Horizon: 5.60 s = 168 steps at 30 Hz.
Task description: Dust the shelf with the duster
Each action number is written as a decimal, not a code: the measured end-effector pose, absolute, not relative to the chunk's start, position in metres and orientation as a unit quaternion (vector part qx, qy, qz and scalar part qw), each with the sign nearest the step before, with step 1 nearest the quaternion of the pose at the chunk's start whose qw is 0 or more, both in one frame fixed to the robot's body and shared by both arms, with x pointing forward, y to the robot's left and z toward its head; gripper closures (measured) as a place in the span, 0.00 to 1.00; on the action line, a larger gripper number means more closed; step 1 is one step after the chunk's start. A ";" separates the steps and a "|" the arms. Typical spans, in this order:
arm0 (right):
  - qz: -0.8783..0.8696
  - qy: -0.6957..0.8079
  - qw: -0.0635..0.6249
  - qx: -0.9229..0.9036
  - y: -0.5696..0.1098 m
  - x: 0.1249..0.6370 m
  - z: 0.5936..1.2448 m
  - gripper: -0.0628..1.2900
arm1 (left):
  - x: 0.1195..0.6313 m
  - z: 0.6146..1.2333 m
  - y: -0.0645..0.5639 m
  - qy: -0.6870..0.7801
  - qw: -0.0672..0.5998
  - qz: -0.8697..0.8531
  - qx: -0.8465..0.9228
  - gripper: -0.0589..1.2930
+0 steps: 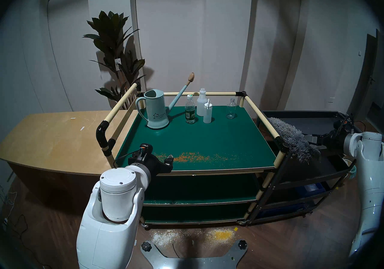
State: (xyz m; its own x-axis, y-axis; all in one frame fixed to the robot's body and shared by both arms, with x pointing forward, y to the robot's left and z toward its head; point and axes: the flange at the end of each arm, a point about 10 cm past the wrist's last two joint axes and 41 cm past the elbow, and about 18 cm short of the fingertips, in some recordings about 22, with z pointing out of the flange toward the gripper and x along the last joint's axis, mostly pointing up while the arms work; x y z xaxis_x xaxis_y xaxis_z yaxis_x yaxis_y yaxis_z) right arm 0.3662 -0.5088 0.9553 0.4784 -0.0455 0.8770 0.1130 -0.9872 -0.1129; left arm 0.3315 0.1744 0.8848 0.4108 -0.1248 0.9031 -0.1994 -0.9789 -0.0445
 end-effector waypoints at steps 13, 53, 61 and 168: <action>-0.524 0.031 0.085 -0.847 -0.493 0.370 0.928 0.05 | 0.329 0.883 0.183 -0.099 0.035 0.531 0.841 0.03; -0.477 0.037 0.024 -0.878 -0.463 0.398 0.894 0.05 | 0.321 0.878 0.187 -0.081 0.029 0.528 0.845 0.03; -0.449 0.043 0.020 -0.892 -0.459 0.403 0.898 0.05 | 0.323 0.875 0.188 -0.078 0.034 0.525 0.847 0.03; -0.430 -0.131 -0.006 -0.893 -0.298 0.415 0.805 0.93 | 0.292 0.903 0.235 0.024 -0.044 0.644 0.763 0.03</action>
State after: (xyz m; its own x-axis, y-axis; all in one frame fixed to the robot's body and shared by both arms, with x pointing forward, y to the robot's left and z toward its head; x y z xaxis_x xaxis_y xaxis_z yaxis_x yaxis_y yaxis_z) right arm 0.4153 -0.2982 0.8049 0.5963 0.2398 0.7661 0.2301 -0.9654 0.1231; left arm 0.2921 0.2354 0.9030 0.1688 -0.0205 0.9854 0.0927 -0.9950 -0.0365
